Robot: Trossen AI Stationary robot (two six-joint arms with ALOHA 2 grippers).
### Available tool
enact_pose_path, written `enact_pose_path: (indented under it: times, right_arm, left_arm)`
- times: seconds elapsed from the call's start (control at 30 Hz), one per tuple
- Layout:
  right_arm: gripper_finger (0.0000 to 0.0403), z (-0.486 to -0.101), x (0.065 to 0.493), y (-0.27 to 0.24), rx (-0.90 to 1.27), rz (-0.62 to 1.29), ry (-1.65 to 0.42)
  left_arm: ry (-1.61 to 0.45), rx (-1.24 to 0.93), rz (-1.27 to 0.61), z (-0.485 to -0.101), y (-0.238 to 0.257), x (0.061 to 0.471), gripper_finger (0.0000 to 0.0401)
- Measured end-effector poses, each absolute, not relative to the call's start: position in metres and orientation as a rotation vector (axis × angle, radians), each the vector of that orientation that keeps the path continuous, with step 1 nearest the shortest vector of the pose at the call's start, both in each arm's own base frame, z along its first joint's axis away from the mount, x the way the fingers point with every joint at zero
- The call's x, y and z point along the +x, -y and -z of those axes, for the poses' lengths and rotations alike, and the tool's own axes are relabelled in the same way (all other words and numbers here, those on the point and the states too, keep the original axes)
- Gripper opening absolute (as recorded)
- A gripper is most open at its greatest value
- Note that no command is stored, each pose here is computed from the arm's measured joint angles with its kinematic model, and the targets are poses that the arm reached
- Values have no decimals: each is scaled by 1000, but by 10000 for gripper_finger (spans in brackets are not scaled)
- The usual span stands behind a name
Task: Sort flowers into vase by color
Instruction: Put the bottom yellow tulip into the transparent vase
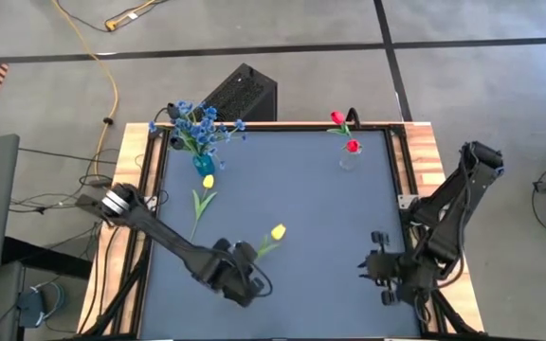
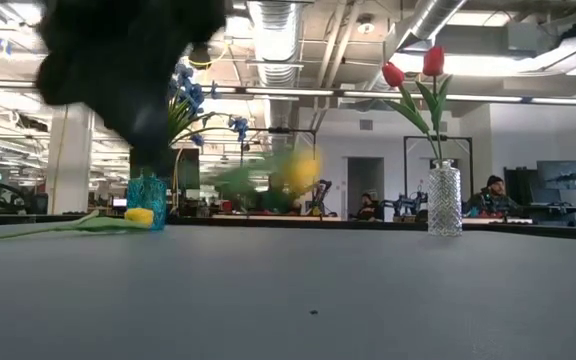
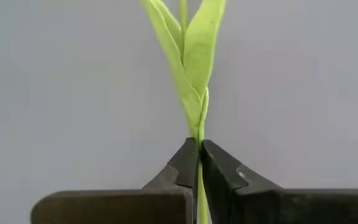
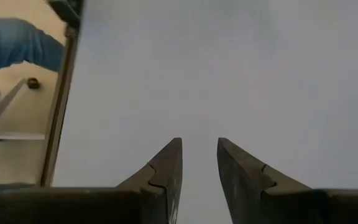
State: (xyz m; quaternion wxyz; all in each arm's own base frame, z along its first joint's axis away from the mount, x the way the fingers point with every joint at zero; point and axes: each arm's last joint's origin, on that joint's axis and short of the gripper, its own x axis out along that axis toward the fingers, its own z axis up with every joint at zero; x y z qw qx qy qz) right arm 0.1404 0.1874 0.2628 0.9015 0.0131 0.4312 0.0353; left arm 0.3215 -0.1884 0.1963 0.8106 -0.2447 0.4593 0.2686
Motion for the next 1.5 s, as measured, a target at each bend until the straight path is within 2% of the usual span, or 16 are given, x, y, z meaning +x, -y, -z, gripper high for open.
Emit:
enact_pose_path:
  times: [0.1,0.23,0.33,0.47,0.6,0.73,0.97,1.1,1.3,1.5]
  right_arm:
    - [125,-248,135,-195,-91,-126,-781]
    - [112,-226,123,-185,17,-133,-652]
    - [103,-204,118,-173,106,-147,-537]
    - [101,-192,121,-163,197,-198,-354]
    - [105,-192,131,-154,171,-181,-234]
    - [124,-193,149,-145,95,-109,-164]
    - [212,-203,189,-129,45,-142,67]
    - [256,-198,215,-116,38,-115,89]
    - [266,-202,253,-105,20,-259,102]
    - [265,-208,263,-99,19,-246,121]
  left_arm:
    - [-842,-445,-560,-225,176,321,0]
    - [-609,-340,-501,-263,163,320,0]
    - [-534,-261,-384,-263,155,328,0]
    - [-406,-217,-144,-256,144,345,0]
    - [-157,-199,26,-263,137,351,0]
    - [45,-141,107,-271,133,349,0]
    - [115,-124,86,-273,118,352,0]
    - [125,-125,93,-274,110,354,0]
    - [124,-115,89,-274,99,358,0]
    - [132,-74,90,-275,97,358,0]
